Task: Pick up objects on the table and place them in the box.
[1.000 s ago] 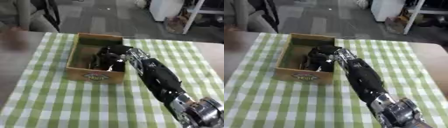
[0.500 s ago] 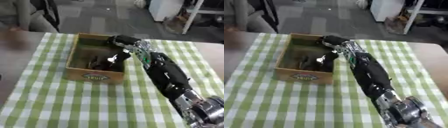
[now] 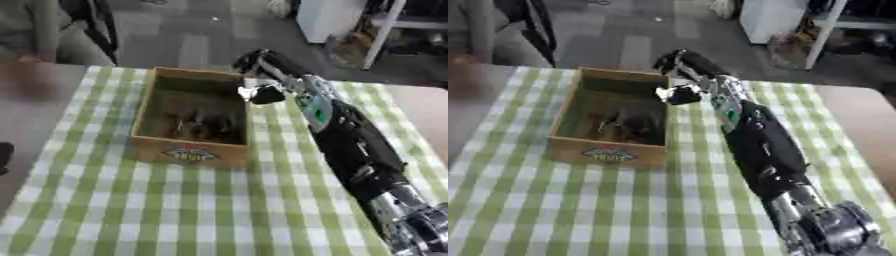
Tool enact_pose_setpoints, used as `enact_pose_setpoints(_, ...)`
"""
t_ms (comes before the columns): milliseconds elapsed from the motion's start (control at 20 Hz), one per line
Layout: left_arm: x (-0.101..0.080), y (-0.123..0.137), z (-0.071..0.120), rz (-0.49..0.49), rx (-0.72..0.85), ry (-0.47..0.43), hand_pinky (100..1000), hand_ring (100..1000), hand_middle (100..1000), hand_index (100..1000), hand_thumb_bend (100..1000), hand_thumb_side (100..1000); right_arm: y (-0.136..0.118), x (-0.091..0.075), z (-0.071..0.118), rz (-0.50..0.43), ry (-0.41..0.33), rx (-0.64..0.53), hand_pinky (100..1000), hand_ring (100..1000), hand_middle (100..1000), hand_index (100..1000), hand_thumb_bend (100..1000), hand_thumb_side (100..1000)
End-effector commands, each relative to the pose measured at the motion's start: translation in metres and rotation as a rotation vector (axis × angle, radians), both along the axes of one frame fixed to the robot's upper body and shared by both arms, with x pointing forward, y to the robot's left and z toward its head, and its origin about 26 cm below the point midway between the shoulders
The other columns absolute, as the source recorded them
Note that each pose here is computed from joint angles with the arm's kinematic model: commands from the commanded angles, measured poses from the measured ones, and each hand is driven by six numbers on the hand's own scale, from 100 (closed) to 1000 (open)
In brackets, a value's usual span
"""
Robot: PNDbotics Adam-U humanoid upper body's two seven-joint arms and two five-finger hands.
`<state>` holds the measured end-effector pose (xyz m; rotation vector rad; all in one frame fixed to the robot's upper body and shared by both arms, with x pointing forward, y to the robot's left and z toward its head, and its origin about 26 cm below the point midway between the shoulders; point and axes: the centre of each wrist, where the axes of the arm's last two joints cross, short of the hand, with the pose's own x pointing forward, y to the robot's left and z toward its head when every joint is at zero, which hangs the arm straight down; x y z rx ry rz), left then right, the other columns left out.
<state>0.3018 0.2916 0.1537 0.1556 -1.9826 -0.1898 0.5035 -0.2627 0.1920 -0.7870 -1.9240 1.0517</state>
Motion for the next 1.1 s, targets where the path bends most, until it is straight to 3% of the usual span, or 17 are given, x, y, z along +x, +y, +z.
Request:
enact_pose_setpoints(50,-0.002,0.005,0.008,0.023,0.016,-0.026,471,511,421,443,559,344,-0.036,-0.006,0.021,-0.125,-0.085,0.134,613,734,593,758,100,483)
enact_pose_setpoints(250,-0.003,0.007,0.008,0.036,0.019,-0.028,471,510,421,443,553,346,-0.067,-0.018,0.017,-0.255,-0.127,0.258,614,742,604,755,100,521)
enact_pose_setpoints(500,-0.004,0.01,0.007,0.062,0.018,-0.025,470,510,421,442,543,349,-0.083,-0.034,0.002,-0.354,-0.136,0.34,614,750,613,767,100,549)
enact_pose_setpoints(1100,-0.004,0.009,0.008,0.068,0.012,-0.028,469,510,421,442,513,360,-0.09,-0.052,0.002,-0.378,-0.034,0.482,609,746,605,763,100,566)
